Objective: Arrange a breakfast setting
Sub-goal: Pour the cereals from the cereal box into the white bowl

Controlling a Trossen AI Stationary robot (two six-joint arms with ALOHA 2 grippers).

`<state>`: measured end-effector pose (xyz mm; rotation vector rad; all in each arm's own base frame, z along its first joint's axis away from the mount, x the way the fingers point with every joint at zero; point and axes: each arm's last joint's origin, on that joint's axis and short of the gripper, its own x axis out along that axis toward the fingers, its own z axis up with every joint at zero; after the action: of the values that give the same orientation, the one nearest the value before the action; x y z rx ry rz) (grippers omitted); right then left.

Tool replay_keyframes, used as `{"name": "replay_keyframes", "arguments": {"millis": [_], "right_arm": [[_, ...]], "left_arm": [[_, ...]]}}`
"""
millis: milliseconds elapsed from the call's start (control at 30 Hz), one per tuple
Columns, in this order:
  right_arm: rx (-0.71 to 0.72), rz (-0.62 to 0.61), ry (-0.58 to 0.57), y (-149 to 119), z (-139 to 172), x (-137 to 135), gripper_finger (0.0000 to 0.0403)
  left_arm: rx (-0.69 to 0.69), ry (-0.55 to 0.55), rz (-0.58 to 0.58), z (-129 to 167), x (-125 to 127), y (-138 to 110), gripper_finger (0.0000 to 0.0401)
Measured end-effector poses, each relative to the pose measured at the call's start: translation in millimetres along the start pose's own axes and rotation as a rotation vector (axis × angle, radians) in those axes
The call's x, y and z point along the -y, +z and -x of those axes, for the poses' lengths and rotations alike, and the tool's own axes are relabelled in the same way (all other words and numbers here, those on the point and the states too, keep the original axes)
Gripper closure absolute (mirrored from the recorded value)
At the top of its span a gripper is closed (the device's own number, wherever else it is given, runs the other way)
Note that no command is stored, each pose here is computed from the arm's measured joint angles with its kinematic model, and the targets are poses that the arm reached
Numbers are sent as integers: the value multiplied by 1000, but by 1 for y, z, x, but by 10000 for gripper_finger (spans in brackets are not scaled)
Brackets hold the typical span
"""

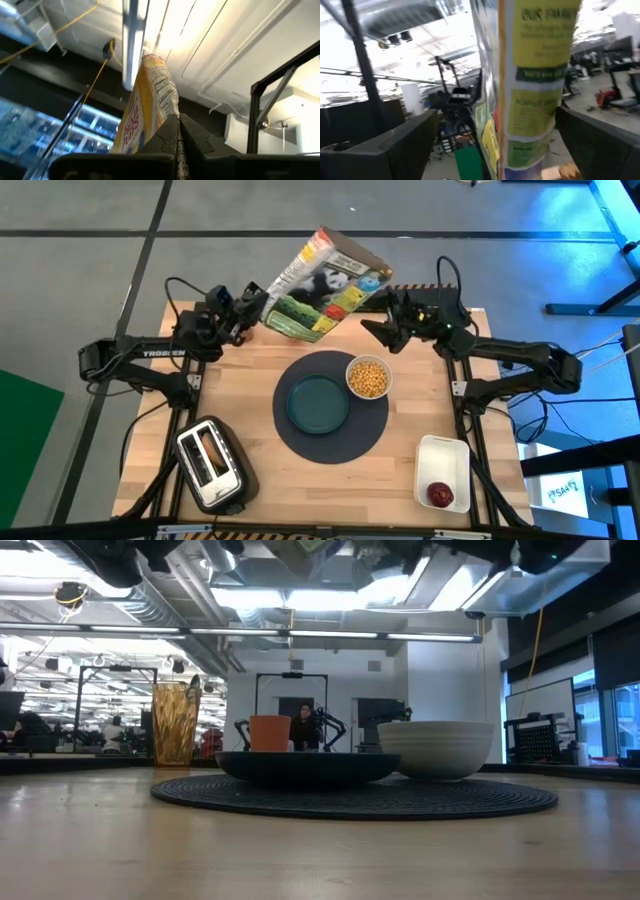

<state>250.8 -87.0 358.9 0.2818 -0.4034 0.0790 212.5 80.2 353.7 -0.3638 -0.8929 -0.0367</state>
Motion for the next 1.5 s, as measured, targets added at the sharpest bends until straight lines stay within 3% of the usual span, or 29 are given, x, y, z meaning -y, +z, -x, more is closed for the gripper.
{"name": "replay_keyframes", "arguments": {"millis": [300, 600, 733, 933, 967, 1200, 1367, 1500], "right_arm": [[19, 20, 42, 18, -31, 4, 31], [-88, -28, 46, 20, -55, 11, 46], [-89, -15, 58, 21, -57, 6, 130], [-147, -16, 78, 18, -56, 7, 345], [-163, -20, 86, 18, -55, 7, 358], [-306, -16, -5, 19, -41, 0, 356], [-441, 59, -36, 22, -23, -8, 357], [-525, 71, -50, 21, -13, -12, 357]], "left_arm": [[26, -49, -29, -1, 12, -3, 401], [-5, -86, -40, -2, 19, -9, 401], [-35, -40, -37, -2, 17, -12, 400], [-210, 58, 11, 0, 7, -28, 358], [-258, 73, 19, 1, 5, -32, 347], [-508, 112, 59, 10, -9, -50, 262], [-519, 85, 53, 10, -13, -46, 221], [-559, 94, 82, -4, -14, -43, 215]]}}
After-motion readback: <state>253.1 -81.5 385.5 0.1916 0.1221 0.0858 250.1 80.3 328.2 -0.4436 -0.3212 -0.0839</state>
